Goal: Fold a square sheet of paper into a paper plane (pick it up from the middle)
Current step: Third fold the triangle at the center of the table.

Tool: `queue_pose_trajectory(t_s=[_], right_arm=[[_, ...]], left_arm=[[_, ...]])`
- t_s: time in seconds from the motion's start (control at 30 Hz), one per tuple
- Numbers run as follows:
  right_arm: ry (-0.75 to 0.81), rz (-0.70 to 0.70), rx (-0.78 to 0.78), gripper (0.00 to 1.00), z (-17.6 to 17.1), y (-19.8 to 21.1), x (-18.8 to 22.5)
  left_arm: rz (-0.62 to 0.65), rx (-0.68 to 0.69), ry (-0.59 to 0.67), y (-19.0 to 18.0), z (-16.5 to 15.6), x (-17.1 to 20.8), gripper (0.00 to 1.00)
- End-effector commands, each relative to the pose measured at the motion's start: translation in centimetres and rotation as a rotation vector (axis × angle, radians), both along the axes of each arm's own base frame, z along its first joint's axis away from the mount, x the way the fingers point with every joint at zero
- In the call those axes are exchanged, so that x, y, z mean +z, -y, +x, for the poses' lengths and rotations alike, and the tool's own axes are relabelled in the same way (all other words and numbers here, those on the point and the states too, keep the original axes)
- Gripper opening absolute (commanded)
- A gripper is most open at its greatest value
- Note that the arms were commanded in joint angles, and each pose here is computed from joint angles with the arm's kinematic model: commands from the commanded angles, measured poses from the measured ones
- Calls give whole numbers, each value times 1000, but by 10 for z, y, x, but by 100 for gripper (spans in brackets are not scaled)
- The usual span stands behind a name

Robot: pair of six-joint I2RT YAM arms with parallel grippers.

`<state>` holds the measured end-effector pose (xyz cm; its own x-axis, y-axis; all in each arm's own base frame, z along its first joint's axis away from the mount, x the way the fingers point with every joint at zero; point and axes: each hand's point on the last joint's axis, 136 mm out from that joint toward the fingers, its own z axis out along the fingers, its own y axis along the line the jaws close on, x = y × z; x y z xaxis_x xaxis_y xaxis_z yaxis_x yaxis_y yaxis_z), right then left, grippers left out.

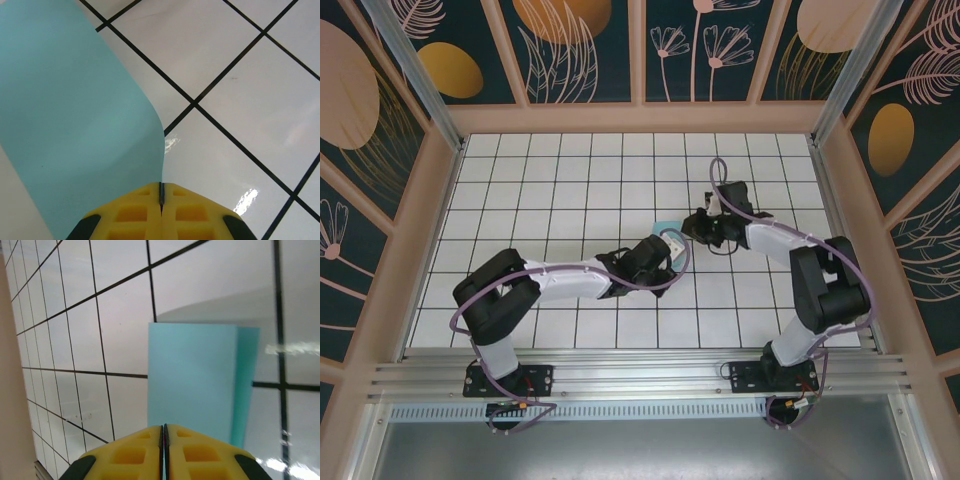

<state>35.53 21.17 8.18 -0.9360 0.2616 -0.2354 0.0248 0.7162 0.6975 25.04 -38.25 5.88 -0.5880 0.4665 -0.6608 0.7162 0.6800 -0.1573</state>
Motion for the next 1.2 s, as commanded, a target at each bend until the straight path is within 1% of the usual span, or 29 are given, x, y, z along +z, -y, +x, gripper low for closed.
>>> queue_pose_trajectory(t_s=[0.0, 0.2, 0.4, 0.57, 0.8, 1.17], right_arm=[[-13, -13, 76, 12, 2, -15, -8], [-51, -112, 118, 11, 9, -21, -35], [-81, -174, 161, 11, 3, -18, -61], [-97, -219, 185, 10, -2, -13, -75], [-96, -240, 201, 10, -5, -10, -79], [-96, -237, 194, 11, -6, -9, -80]], left_arm=[[-72, -22, -38, 5, -4, 13, 0], [-83, -19, -63, 2, -3, 14, 0], [-110, -21, -102, 0, 1, 14, 0], [-131, -11, -145, -7, 9, 11, 1], [-107, 18, -169, -15, 24, 2, 3], [-41, 91, -121, -25, 43, -9, 5]])
